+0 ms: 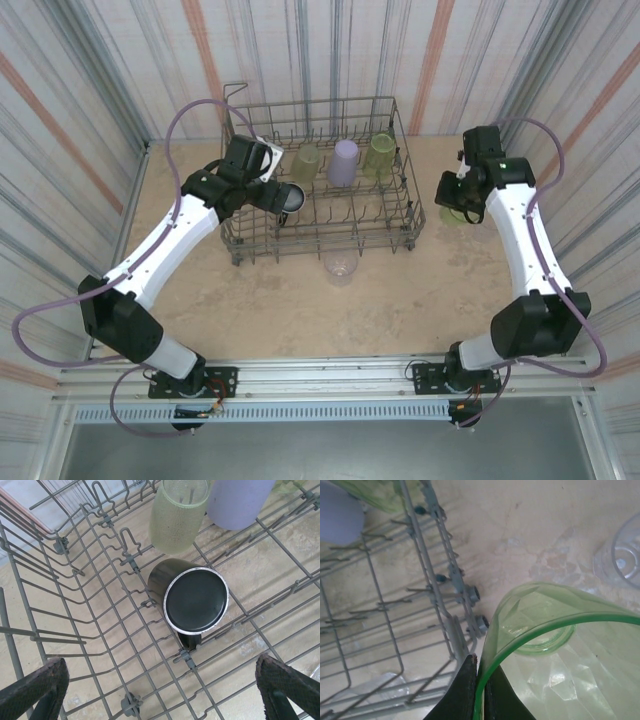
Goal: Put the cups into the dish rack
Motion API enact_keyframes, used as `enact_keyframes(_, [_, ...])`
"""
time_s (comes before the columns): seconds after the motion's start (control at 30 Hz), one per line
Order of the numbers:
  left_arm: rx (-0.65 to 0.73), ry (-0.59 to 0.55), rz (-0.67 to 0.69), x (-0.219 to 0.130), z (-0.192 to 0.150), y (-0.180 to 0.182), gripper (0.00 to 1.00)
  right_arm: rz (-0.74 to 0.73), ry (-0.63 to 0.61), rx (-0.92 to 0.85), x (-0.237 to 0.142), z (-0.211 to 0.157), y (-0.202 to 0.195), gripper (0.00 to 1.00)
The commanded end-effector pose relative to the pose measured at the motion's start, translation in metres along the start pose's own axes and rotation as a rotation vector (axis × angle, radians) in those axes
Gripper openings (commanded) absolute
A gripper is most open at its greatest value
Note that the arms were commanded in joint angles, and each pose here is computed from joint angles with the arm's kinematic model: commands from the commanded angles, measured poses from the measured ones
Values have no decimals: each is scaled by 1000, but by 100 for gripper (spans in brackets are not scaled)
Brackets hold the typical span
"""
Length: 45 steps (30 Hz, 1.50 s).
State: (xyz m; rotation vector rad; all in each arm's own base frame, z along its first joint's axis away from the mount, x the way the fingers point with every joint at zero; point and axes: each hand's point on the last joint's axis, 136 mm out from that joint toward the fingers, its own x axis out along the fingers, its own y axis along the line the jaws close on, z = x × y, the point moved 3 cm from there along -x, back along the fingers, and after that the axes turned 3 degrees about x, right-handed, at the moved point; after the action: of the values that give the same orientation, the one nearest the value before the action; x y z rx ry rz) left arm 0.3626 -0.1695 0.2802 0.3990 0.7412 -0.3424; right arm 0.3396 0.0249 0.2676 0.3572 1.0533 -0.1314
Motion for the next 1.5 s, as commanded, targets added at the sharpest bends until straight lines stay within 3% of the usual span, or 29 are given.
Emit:
enact_keyframes(0.0, [13,2,15,-3,6,1,99,56,-33,-23,-5,17,18,0])
enact_keyframes(0.27, [-9,7,12,-7,9,3,99,146,-97,-77,-13,40,61,0])
enact_keyframes(0.67, [-114,7,-13,-5,29,8,99,491,-80,-115,-5,43,137,0])
enact_keyframes(1.0, [-369,-9,-180,-8,47,4,99,844,-60,-76,-3,42,179,0])
enact_keyframes(1.47, [-743,-88,-510,5,76,-3,99,1130,-9,-21,5,31,203,0])
